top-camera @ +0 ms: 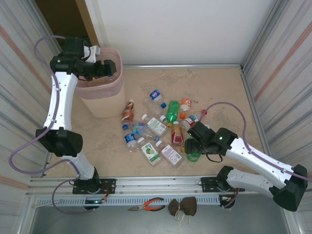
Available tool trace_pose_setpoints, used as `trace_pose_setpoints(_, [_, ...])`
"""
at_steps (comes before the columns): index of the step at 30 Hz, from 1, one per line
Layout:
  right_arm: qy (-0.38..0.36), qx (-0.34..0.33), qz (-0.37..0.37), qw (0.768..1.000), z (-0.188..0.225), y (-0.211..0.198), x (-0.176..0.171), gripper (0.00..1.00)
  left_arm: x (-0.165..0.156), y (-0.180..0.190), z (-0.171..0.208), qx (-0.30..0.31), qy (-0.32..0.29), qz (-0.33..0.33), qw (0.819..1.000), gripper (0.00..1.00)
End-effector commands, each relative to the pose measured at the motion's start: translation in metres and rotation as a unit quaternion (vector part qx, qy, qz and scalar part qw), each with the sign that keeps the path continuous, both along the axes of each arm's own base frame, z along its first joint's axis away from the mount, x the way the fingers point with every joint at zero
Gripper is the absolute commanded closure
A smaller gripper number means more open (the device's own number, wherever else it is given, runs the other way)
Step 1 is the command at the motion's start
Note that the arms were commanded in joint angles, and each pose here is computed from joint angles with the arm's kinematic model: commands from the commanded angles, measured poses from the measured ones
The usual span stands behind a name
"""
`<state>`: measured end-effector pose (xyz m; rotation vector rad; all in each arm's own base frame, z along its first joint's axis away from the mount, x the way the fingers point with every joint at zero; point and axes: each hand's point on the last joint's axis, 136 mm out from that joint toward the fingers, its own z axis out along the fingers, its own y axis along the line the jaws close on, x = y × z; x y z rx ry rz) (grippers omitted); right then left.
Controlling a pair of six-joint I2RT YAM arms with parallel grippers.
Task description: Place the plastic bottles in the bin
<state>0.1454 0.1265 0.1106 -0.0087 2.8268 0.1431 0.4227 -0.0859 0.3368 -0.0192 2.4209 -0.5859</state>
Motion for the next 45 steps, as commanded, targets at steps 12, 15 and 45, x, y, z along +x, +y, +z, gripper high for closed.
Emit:
trace_pose_setpoints(12, [0.025, 0.002, -0.021, 0.999, -0.023, 0.003, -0.006, 0.21, -0.008, -0.013, 0.01, -0.02, -0.016, -0.015, 1.0, 0.13])
trace_pose_setpoints(15, [0.027, 0.005, -0.019, 0.999, -0.023, 0.004, -0.007, 0.24, -0.008, -0.013, 0.01, -0.021, -0.016, -0.014, 1.0, 0.13])
trace_pose_setpoints(45, [-0.071, 0.078, -0.019, 0.994, 0.083, -0.017, 0.012, 0.4, -0.093, -0.082, 0.091, -0.092, -0.315, -0.272, 0.904, 0.17])
